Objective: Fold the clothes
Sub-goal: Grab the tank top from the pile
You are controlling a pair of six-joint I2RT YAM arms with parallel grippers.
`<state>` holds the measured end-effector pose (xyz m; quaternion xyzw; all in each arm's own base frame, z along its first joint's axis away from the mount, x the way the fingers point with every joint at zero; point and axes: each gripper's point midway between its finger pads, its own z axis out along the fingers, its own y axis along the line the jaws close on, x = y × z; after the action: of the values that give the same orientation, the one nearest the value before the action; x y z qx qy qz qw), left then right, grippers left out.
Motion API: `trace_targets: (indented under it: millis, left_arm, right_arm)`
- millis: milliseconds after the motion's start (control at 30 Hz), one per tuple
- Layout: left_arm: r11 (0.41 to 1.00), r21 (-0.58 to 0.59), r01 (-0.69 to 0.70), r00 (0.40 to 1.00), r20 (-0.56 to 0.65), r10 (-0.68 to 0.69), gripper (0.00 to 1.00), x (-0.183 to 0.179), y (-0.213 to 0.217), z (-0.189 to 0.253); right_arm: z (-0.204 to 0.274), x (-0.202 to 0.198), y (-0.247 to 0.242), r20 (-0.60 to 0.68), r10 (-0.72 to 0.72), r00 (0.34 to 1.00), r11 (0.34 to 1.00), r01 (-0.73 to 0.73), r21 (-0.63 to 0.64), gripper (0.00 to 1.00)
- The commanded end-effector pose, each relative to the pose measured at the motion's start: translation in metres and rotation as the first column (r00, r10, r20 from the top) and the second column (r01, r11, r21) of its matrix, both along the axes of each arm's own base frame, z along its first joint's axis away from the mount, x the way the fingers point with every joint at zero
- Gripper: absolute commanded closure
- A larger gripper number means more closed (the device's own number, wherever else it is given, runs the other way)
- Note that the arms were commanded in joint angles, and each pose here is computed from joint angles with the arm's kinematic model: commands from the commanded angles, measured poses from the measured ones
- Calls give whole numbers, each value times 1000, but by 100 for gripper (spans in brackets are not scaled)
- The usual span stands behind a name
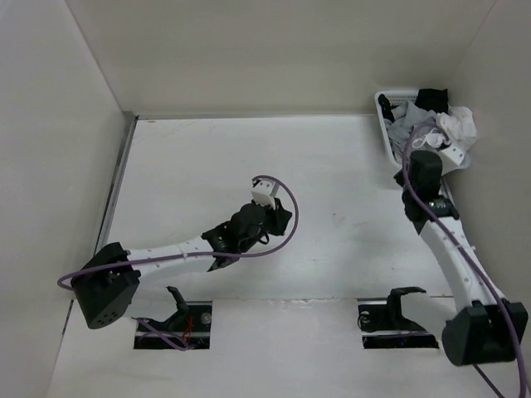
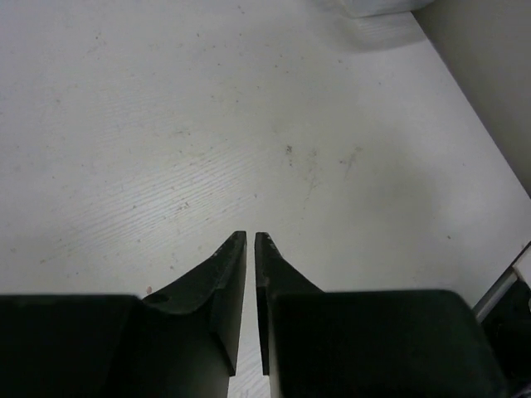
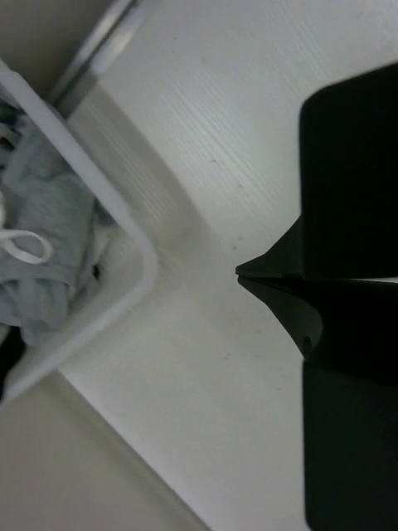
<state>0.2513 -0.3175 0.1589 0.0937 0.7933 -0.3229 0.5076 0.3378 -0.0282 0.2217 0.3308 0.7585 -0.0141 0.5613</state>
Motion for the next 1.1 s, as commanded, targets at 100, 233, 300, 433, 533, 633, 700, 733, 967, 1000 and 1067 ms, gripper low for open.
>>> trace_targets:
  millis: [100,233,300,433,533,633,700,733,967,1000,1067]
  left_arm:
    - [998,-57,2,997,75,2,84,6,4,12]
    - [997,-76,-20,998,66,25,62,15,15,9]
    - [995,-94,-26,998,53,31,56,19,17,6]
    - [994,-107,-15,999,27,18,53,22,16,-2]
    - [993,-120,-10,1000,22,13,52,23,15,-3]
    - [991,-130,-2,1000,20,5,52,23,13,-4]
    - [991,-136,-3,1000,13,5,52,25,13,-5]
    - [991,-137,-3,1000,9,4,52,25,13,-6]
    - [989,-147,-20,1000,1,20,52,30,18,-8]
    - [989,-147,-23,1000,-1,23,52,31,19,-9]
    - [989,-147,-28,1000,-5,27,53,32,20,-10]
  right_arm:
    - [51,93,-79,131,-121,984,993,122,5,91]
    - [38,138,-121,80,-169,982,985,171,-14,68]
    - [28,152,-133,62,-180,982,983,182,-20,62]
    - [5,176,-152,18,-182,983,983,182,-11,54]
    - [-6,180,-163,3,-199,980,980,199,-5,52]
    - [-15,180,-170,-11,-221,975,975,221,-1,53]
    - [-18,179,-175,-19,-243,970,970,243,-9,54]
    - [-21,178,-177,-28,-250,968,968,250,-18,54]
    - [-37,180,-186,-64,-273,960,962,273,-17,63]
    - [-37,181,-186,-63,-266,962,964,265,-11,65]
    - [-38,186,-184,-63,-249,966,968,250,-3,71]
